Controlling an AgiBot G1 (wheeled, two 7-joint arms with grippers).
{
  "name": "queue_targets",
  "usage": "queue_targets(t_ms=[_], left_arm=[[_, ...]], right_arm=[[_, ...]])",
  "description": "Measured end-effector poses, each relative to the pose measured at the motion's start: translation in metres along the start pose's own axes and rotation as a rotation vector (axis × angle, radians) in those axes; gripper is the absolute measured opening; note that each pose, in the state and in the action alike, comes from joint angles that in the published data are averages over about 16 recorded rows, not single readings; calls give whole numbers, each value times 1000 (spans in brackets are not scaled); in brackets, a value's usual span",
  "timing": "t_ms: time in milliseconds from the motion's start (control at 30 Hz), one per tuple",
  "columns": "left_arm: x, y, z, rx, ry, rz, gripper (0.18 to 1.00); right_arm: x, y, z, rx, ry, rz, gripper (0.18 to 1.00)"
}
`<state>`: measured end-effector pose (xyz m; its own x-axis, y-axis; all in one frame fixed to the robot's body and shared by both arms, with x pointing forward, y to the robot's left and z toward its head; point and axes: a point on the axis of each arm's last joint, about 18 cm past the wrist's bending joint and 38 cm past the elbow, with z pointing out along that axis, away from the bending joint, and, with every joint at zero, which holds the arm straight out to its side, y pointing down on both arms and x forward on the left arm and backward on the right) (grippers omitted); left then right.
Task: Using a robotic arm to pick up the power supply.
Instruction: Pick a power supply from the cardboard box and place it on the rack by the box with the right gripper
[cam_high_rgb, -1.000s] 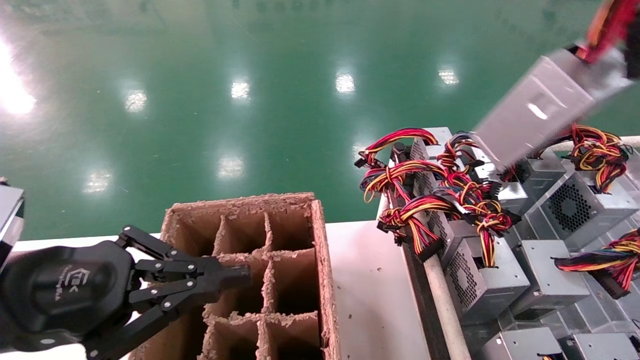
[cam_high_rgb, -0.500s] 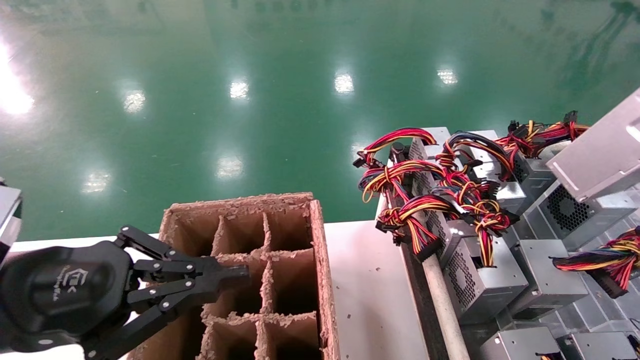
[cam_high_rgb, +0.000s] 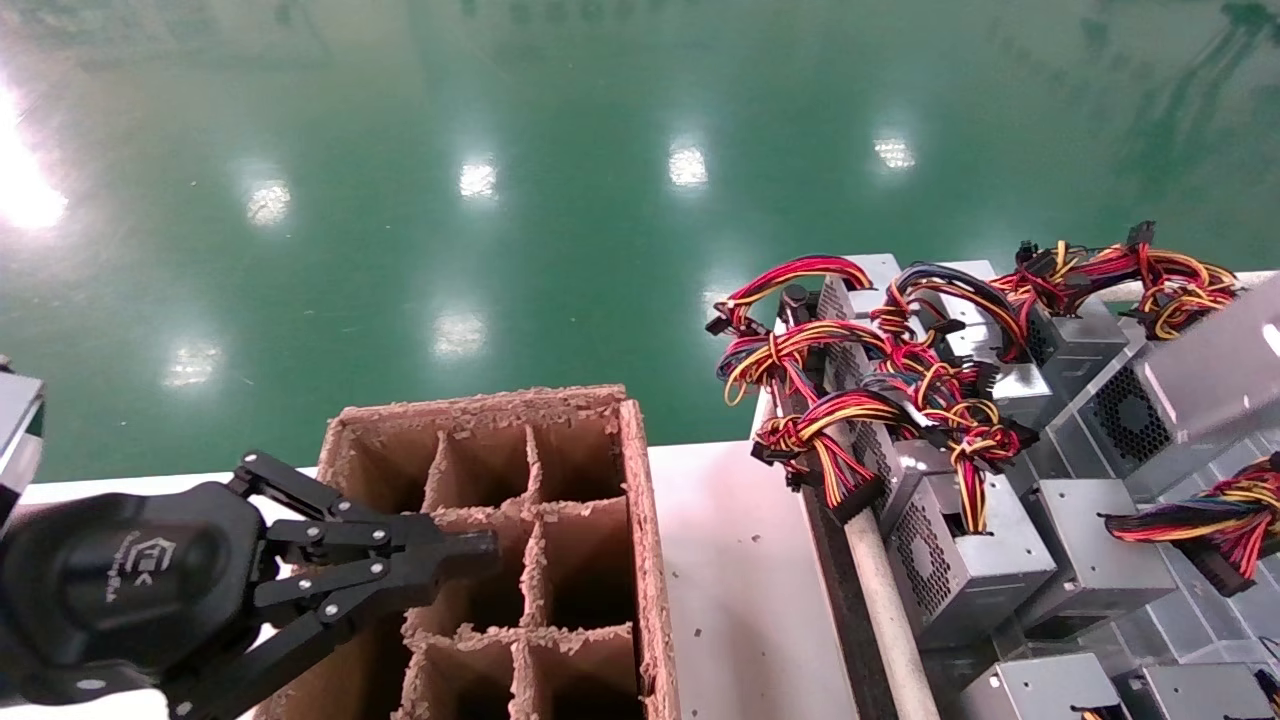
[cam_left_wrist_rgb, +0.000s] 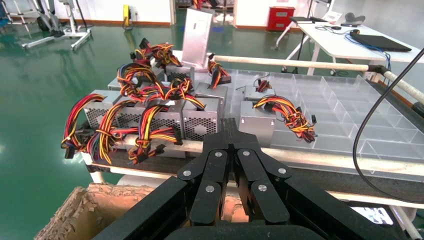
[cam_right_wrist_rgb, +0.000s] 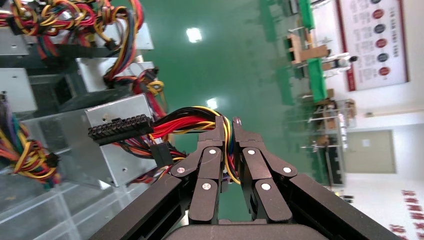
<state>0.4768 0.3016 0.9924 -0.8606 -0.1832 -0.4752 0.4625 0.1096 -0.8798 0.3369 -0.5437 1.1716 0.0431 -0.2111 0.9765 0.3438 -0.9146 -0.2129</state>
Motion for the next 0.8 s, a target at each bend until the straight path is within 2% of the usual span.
queue_targets(t_ms=[367, 800], left_arm=[[0, 0, 0, 0, 0, 0, 192], [0, 0, 0, 0, 0, 0, 192]], right_arm=[[-29, 12, 0, 73, -25, 199, 203], [-67, 37, -30, 60, 42, 391, 203]])
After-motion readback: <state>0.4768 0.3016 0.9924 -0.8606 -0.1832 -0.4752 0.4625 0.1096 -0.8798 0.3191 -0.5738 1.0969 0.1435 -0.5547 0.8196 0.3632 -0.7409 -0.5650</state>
